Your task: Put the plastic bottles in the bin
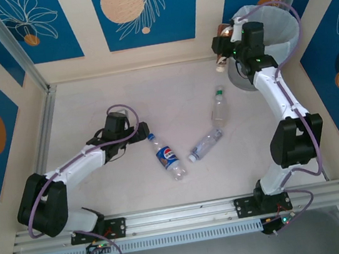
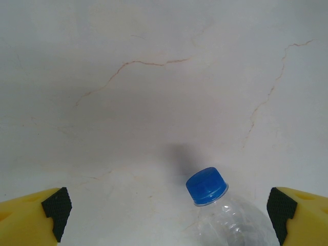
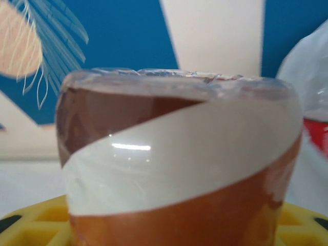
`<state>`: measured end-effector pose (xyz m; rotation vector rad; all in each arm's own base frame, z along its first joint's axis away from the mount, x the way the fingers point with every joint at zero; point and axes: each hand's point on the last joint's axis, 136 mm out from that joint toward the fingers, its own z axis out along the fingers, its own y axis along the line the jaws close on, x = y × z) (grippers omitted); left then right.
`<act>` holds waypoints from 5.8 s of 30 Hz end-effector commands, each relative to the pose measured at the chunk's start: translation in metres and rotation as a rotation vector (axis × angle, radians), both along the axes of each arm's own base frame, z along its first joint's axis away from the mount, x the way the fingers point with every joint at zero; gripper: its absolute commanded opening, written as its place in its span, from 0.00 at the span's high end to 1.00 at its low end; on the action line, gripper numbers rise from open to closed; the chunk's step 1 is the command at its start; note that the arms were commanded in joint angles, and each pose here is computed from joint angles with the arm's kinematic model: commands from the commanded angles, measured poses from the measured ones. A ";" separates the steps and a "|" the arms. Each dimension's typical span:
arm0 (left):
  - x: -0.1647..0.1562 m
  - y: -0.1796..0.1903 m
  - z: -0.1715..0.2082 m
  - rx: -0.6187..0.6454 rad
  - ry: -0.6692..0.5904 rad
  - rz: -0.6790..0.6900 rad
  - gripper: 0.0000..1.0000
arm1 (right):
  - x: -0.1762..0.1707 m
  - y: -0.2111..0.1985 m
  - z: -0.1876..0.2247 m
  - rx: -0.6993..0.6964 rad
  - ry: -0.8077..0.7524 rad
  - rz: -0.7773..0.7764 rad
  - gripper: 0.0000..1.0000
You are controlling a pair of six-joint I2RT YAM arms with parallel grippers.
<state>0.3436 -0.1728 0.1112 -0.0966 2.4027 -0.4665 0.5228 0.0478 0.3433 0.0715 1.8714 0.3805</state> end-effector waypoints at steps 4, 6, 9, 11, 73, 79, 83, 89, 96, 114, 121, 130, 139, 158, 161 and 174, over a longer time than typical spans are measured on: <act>-0.001 0.002 -0.004 0.006 0.027 0.013 0.01 | 0.001 -0.049 0.055 0.224 -0.211 -0.168 0.61; 0.000 0.001 -0.003 0.003 0.028 0.009 0.01 | 0.002 -0.064 0.060 0.244 -0.234 -0.211 0.61; 0.001 0.000 -0.003 -0.003 0.030 0.009 0.01 | 0.005 -0.083 0.061 0.285 -0.247 -0.255 0.61; 0.002 -0.002 -0.002 -0.007 0.030 0.005 0.01 | 0.006 -0.095 0.063 0.330 -0.247 -0.274 0.61; -0.005 -0.013 -0.014 -0.054 0.054 -0.021 0.01 | -0.004 -0.126 0.061 0.368 -0.234 -0.544 0.04; -0.005 -0.015 -0.008 -0.068 0.031 -0.030 0.01 | -0.023 -0.078 0.045 0.376 -0.100 -0.367 0.00; -0.004 -0.020 0.001 -0.088 0.001 -0.057 0.01 | -0.034 -0.054 0.029 0.286 -0.027 -0.316 0.00; -0.006 -0.027 0.016 -0.115 -0.058 -0.101 0.01 | -0.054 -0.015 0.008 0.095 0.072 -0.179 0.01; -0.010 -0.039 0.032 -0.121 -0.117 -0.153 0.01 | -0.079 0.014 -0.039 0.012 0.271 -0.034 0.00; -0.009 -0.047 0.027 -0.050 -0.109 -0.111 0.01 | -0.109 0.018 -0.184 -0.174 0.817 -0.114 0.00; -0.008 -0.043 0.025 -0.028 -0.103 -0.100 0.01 | -0.100 0.010 -0.221 -0.237 0.965 -0.128 0.00; -0.005 -0.043 0.024 -0.010 -0.099 -0.096 0.01 | -0.088 0.000 -0.250 -0.230 1.127 -0.103 0.00; -0.005 -0.041 0.020 0.000 -0.088 -0.082 0.01 | -0.085 0.013 -0.267 -0.200 1.232 -0.048 0.00; -0.003 -0.043 0.016 0.003 -0.070 -0.085 0.01 | -0.075 0.020 -0.322 -0.250 1.272 -0.046 0.30; -0.003 -0.044 0.017 0.004 -0.068 -0.090 0.01 | -0.075 0.019 -0.320 -0.263 1.258 -0.048 0.37; -0.003 -0.045 0.017 -0.001 -0.070 -0.092 0.01 | -0.062 0.031 -0.261 -0.292 1.031 0.002 0.47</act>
